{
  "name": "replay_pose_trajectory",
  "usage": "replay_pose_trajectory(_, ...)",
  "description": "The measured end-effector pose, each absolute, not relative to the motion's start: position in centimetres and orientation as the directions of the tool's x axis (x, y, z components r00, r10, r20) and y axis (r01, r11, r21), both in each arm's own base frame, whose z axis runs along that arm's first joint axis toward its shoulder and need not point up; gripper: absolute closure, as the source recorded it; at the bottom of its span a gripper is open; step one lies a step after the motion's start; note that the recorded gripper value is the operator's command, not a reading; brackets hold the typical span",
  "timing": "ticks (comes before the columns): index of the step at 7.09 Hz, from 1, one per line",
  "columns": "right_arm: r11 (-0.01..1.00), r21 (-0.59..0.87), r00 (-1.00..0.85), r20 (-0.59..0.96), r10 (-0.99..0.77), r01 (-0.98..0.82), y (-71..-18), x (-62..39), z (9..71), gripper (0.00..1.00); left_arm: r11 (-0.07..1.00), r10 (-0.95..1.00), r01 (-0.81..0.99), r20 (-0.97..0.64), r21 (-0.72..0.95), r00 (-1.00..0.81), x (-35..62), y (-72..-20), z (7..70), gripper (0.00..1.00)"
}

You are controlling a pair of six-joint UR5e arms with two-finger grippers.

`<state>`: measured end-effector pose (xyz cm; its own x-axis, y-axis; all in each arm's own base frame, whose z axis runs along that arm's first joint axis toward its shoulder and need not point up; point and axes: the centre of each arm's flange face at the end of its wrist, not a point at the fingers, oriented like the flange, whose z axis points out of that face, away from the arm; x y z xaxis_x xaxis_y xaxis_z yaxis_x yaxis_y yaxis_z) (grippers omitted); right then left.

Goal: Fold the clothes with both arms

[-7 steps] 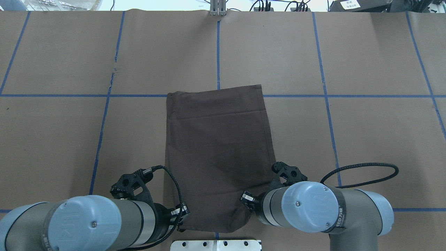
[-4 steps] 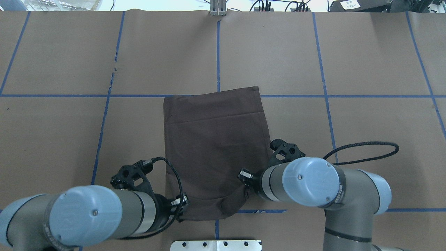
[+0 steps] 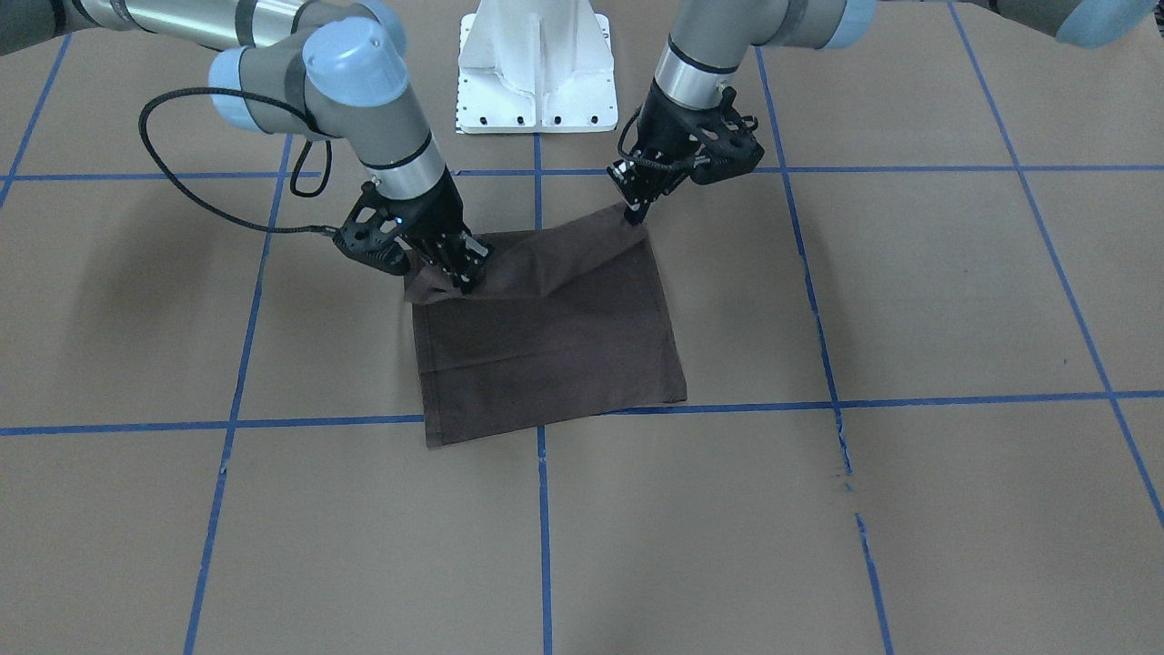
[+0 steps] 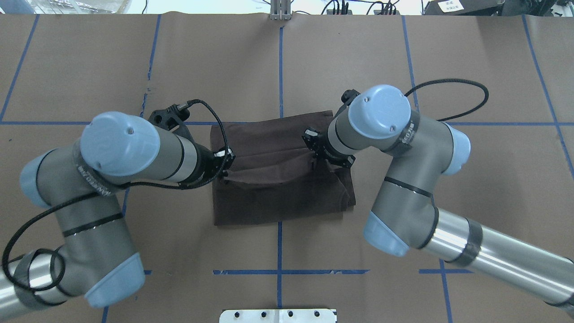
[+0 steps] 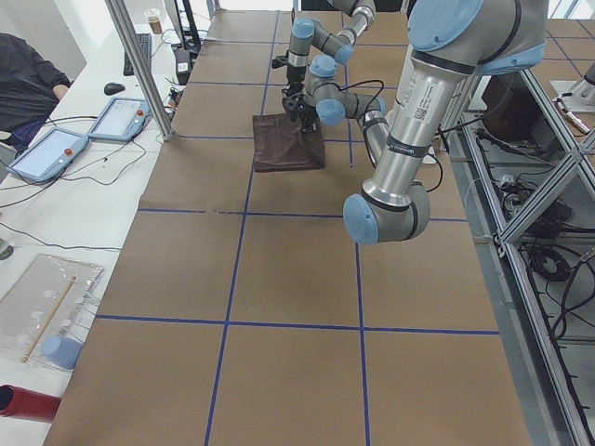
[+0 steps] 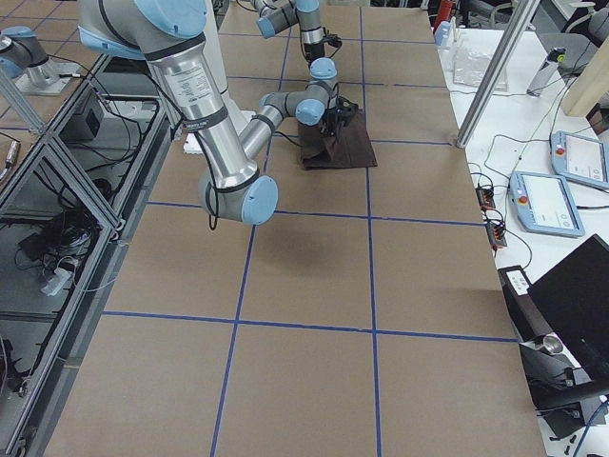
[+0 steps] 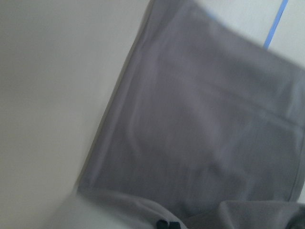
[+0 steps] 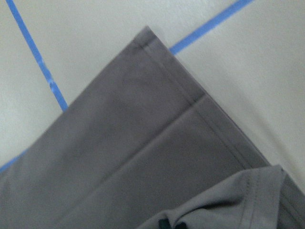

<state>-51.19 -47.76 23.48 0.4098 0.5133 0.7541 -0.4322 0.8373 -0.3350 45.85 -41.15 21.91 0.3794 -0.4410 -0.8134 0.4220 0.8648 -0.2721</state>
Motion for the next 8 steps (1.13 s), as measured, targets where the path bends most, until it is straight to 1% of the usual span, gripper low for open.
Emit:
replay_pose_trajectory(1,0.83,-0.333,0.408,0.75,0.52,-0.447,-52.9,-53.0,24.1,0.93,0.856,-0.438,0.454,-0.815,-0.248,0.38,46.5,-45.7,24.6,1.0)
replay_pose_trajectory(2,0.829,-0.326,0.409,0.75,0.519,-0.454,-57.0,-54.5,24.9,0.01,0.844,-0.439,0.484,-0.816,-0.231,0.376,47.5,-50.0,26.4,0.01)
replay_pose_trajectory(3,0.834,-0.31,0.41,0.759,0.507,-0.457,-59.8,-55.1,25.7,0.0,0.838,-0.434,0.503,-0.817,-0.211,0.38,48.8,-53.9,27.9,0.0)
replay_pose_trajectory(5,0.849,-0.257,0.425,0.776,0.466,-0.462,-63.2,-53.5,26.9,0.0,0.851,-0.372,0.511,-0.826,-0.122,0.423,48.3,-58.9,31.0,0.0)
replay_pose_trajectory(7,0.857,-0.223,0.444,0.779,0.443,-0.464,-66.0,-50.5,27.9,0.0,0.864,-0.319,0.5,-0.827,-0.053,0.463,46.7,-61.1,32.4,0.0)
replay_pose_trajectory(8,0.874,-0.176,0.472,0.784,0.403,-0.453,-67.4,-48.6,28.6,0.0,0.872,-0.299,0.488,-0.83,-0.038,0.47,45.6,-61.8,32.7,0.0)
